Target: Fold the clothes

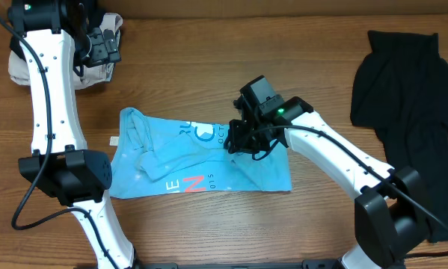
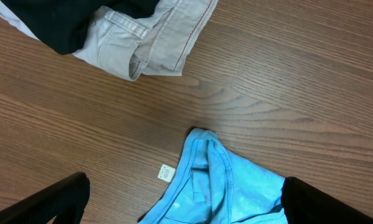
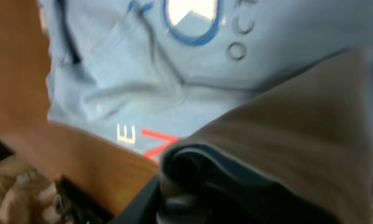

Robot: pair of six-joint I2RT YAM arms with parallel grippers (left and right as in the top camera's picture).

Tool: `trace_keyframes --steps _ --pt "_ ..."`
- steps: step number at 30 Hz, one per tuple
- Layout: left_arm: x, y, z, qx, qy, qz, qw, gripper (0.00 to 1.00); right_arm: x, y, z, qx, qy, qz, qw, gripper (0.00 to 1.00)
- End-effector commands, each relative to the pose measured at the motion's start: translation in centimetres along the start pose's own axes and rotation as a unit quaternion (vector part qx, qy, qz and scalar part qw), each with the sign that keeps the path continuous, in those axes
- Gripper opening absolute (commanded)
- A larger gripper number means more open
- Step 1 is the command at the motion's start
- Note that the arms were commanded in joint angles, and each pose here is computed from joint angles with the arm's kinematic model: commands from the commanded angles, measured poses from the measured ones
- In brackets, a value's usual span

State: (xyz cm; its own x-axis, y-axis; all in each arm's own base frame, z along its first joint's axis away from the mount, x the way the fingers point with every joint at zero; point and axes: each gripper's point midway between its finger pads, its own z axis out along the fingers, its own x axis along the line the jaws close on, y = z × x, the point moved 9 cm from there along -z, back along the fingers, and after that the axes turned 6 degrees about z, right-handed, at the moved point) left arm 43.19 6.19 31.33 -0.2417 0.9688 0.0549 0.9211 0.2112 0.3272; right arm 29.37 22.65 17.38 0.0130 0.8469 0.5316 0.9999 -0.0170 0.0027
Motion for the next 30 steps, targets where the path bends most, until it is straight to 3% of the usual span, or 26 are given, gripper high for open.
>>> trace_keyframes --steps 1,3,10,15,30 --pt "0.1 0.1 -1.2 -0.019 0.004 0.009 1.000 1.00 2.2 0.2 -2.7 -0.007 0.029 -0.054 0.998 0.35" --pt "0.1 0.2 -1.0 -0.017 0.003 0.009 1.000 1.00 2.1 0.3 -3.8 -0.010 0.007 -0.048 0.999 0.48" --pt "-0.1 0.2 -0.5 -0.011 -0.008 0.009 1.000 1.00 -0.3 -0.2 -4.3 -0.013 -0.104 -0.035 0.994 0.58" --pt "-0.2 0.4 -0.5 -0.017 -0.008 0.009 1.000 1.00 -2.1 0.0 -2.6 -0.021 -0.149 -0.033 0.988 0.59" --pt "-0.2 0.4 -0.5 -0.017 -0.008 0.009 1.000 1.00 -4.9 0.1 2.2 -0.018 -0.143 -0.075 0.987 0.57"
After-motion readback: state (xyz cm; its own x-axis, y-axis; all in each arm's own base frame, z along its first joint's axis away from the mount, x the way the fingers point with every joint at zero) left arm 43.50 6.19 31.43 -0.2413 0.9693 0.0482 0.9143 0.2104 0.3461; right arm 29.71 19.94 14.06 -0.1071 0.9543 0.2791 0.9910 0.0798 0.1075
